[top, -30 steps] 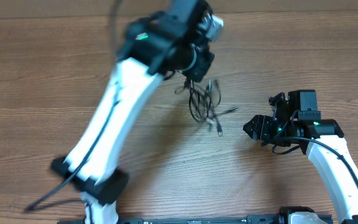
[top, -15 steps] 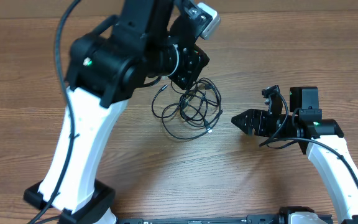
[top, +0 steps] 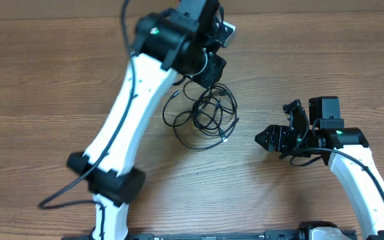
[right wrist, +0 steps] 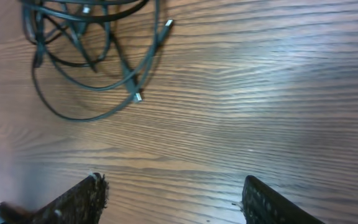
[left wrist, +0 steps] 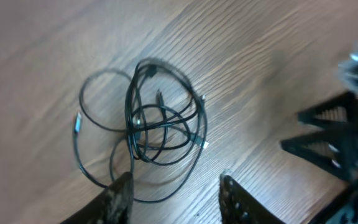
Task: Untangle cables
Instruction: 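Lift the cable pile with the left gripper and shake it upward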
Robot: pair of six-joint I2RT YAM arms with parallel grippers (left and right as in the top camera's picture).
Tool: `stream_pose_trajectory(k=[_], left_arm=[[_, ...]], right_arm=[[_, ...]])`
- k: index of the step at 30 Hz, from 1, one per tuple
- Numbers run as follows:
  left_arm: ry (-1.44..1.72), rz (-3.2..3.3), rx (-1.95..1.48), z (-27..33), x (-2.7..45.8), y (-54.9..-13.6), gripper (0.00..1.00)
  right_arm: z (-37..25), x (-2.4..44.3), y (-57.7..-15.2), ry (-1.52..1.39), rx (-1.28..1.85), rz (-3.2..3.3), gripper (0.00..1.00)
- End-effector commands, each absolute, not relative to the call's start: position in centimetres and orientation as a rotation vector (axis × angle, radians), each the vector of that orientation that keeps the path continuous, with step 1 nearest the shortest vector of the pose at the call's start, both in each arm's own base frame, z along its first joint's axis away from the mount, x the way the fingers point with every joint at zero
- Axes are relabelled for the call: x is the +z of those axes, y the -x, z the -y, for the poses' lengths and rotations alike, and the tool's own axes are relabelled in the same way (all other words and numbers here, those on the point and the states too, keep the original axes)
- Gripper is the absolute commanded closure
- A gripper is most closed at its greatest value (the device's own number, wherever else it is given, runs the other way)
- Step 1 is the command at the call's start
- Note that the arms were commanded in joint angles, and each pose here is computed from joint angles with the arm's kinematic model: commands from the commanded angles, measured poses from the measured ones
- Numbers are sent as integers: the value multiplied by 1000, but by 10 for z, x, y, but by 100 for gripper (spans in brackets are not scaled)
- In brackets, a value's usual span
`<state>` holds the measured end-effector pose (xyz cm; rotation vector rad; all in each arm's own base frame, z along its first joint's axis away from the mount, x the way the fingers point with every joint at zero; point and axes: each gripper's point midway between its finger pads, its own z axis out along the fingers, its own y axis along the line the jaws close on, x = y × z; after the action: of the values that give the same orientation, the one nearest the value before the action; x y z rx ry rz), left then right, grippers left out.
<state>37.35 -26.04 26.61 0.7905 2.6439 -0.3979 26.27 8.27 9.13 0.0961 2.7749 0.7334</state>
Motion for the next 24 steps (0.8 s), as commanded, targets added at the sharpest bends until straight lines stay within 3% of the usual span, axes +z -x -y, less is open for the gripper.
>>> stream_pose_trajectory(k=[1, 6, 14, 24], left_arm=[[-573, -2825, -361, 260, 220, -386, 54], [-253, -3049, -344, 265, 162, -388, 48], [36, -3298, -612, 302, 110, -368, 50], [448, -3238, -374, 291, 65, -399, 52]], right_arm=[[-75, 91, -265, -99, 654, -2777, 32], [-75, 91, -265, -99, 654, -2777, 32], [-75, 91, -265, -100, 654, -2778, 32], [-75, 91, -264, -101, 654, -2782, 32]])
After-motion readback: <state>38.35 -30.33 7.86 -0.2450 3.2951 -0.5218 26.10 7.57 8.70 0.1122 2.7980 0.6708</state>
